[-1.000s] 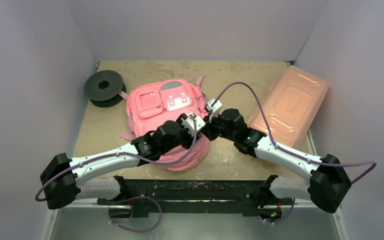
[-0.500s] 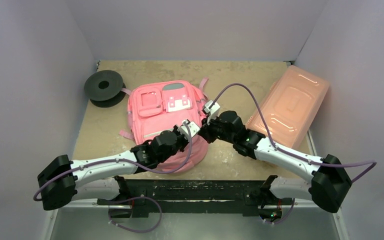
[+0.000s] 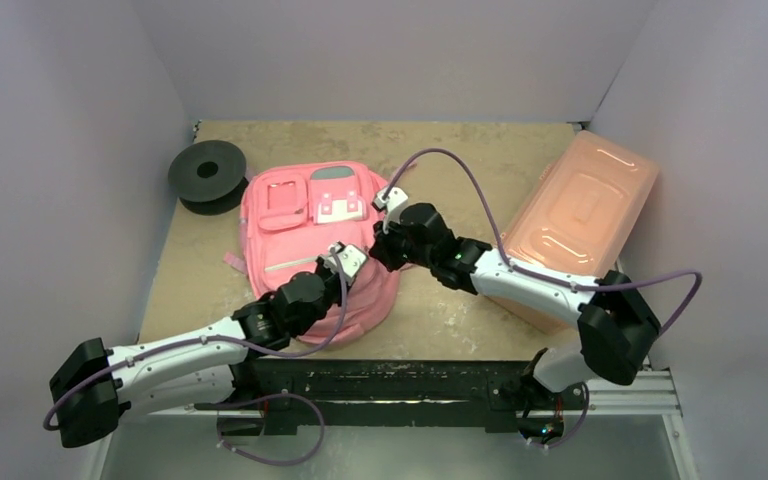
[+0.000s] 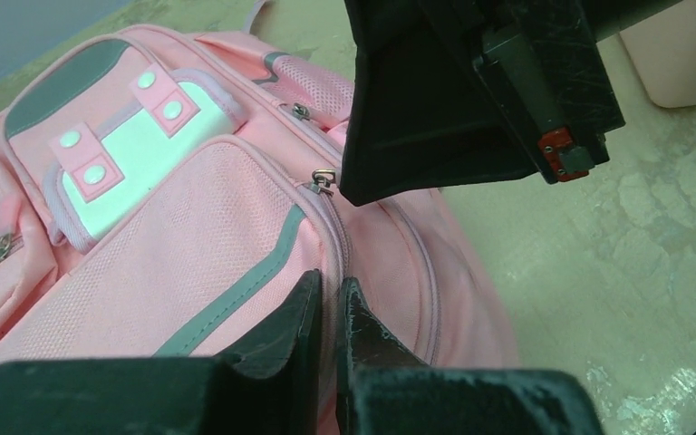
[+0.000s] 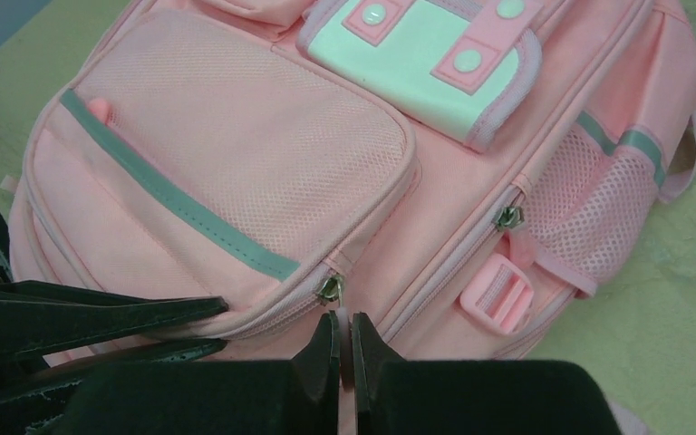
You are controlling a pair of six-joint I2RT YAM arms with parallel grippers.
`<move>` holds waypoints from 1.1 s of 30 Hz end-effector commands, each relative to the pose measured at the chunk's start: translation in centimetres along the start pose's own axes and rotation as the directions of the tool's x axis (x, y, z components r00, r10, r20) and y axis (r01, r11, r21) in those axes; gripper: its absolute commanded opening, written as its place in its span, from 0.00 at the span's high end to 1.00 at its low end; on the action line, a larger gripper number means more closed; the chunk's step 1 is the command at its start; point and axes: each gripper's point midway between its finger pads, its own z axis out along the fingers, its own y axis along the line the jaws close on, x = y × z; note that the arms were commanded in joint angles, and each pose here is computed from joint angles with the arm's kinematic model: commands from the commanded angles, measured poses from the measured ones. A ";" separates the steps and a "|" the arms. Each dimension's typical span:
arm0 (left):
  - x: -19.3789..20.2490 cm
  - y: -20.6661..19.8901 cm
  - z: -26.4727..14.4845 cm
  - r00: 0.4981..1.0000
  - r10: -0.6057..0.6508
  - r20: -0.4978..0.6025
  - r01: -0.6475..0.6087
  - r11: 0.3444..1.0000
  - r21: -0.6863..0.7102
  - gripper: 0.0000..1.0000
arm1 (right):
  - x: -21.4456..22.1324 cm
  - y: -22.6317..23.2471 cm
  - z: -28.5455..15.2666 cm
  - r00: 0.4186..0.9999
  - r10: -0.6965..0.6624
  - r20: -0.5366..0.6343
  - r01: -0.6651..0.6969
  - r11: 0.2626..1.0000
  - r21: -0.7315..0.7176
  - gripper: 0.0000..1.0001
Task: Pack the student bag
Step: Zip the student bag at the center of the board, then reset both arms
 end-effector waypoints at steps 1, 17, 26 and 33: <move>1.6 -0.6 -1.0 0.991 -0.092 -0.100 0.093 0.996 0.006 1.00 | -4.6 -7.4 -0.4 0.994 -0.019 0.106 -0.018 0.940 0.339 1.00; -9.0 3.2 -7.4 0.911 -0.412 -0.021 0.409 0.908 -0.089 0.05 | -9.2 -6.4 -12.9 0.972 0.026 0.235 -0.107 0.936 0.336 0.01; -19.1 12.9 -18.6 0.880 -0.355 0.315 0.426 0.883 -0.197 0.04 | -16.7 -7.7 -26.2 0.860 -0.070 0.505 -0.181 0.884 0.431 0.01; -22.0 16.0 -22.9 0.856 -0.291 0.427 0.413 0.883 -0.225 0.04 | -18.8 -8.9 -34.1 0.775 -0.082 0.627 -0.290 0.835 0.468 0.01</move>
